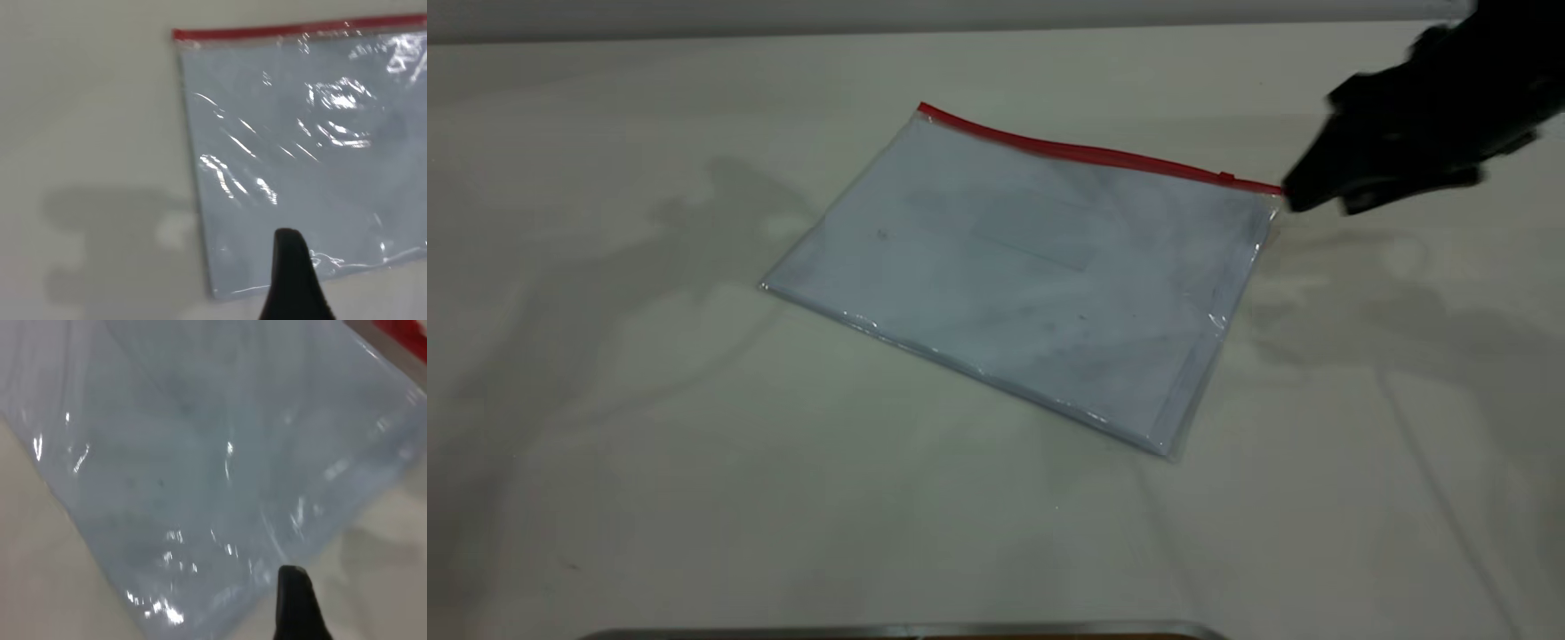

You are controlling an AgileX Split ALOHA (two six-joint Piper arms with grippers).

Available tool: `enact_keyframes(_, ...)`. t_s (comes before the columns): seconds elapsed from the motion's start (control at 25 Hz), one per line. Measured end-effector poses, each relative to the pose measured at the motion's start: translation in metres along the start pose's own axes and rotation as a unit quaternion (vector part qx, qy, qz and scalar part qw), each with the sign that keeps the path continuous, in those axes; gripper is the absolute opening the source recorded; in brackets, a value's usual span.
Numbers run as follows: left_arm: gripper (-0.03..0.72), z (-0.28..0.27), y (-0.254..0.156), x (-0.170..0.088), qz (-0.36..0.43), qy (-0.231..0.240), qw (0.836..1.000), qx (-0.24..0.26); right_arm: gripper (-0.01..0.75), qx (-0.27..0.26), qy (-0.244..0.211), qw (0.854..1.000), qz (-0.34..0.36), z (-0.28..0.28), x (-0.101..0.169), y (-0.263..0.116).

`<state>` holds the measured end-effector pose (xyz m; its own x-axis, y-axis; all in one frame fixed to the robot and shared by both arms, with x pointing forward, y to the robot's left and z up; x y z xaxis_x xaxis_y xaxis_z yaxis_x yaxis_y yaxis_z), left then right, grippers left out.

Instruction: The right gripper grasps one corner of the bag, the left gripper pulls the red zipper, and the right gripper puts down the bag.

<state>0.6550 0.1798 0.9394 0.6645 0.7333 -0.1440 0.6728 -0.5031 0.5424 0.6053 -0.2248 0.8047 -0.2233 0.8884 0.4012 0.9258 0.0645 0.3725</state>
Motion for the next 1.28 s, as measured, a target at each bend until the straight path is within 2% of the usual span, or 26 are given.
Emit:
enact_keyframes(0.16, 0.551, 0.016, -0.005, -0.004, 0.001, -0.013, 1.0, 0.018, 0.502, 0.002, 0.034, 0.999, 0.011, 0.023, -0.017, 0.014)
enact_keyframes(0.4, 0.551, 0.018, -0.006, -0.004, 0.001, -0.016, 1.0, 0.02, 0.502, -0.008, 0.05, 0.999, 0.017, 0.037, -0.053, 0.023)
enact_keyframes(0.52, 0.551, 0.018, -0.006, -0.004, 0.001, -0.016, 1.0, 0.02, 0.502, -0.004, 0.059, 0.998, 0.005, 0.048, -0.061, 0.022)
enact_keyframes(0.92, 0.551, 0.018, -0.007, -0.006, 0.002, -0.026, 0.999, 0.027, 0.502, -0.01, 0.121, 0.992, -0.035, 0.072, -0.061, 0.024)
enact_keyframes(1.16, 0.551, 0.018, -0.007, -0.009, 0.014, -0.032, 0.999, 0.03, 0.498, -0.024, 0.168, 0.985, -0.026, 0.08, -0.054, 0.024)
enact_keyframes(1.28, 0.551, 0.021, -0.006, -0.017, 0.041, -0.04, 0.998, 0.033, 0.471, -0.037, 0.185, 0.982, -0.023, 0.083, -0.052, 0.023)
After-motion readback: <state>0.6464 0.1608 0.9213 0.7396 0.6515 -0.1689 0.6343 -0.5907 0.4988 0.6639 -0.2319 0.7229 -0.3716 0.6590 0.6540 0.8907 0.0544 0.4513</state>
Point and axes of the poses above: a point on each arm's last joint axis where the gripper is mounted, z pointing out along that axis toward the gripper, x along the wrist's bending axis when the last joint is at zero, y = z × x, the point moved 4 cm from there along z, pointing out along that axis toward the gripper, and after that the axes turned 6 degrees about z, right-handed, at the moved point
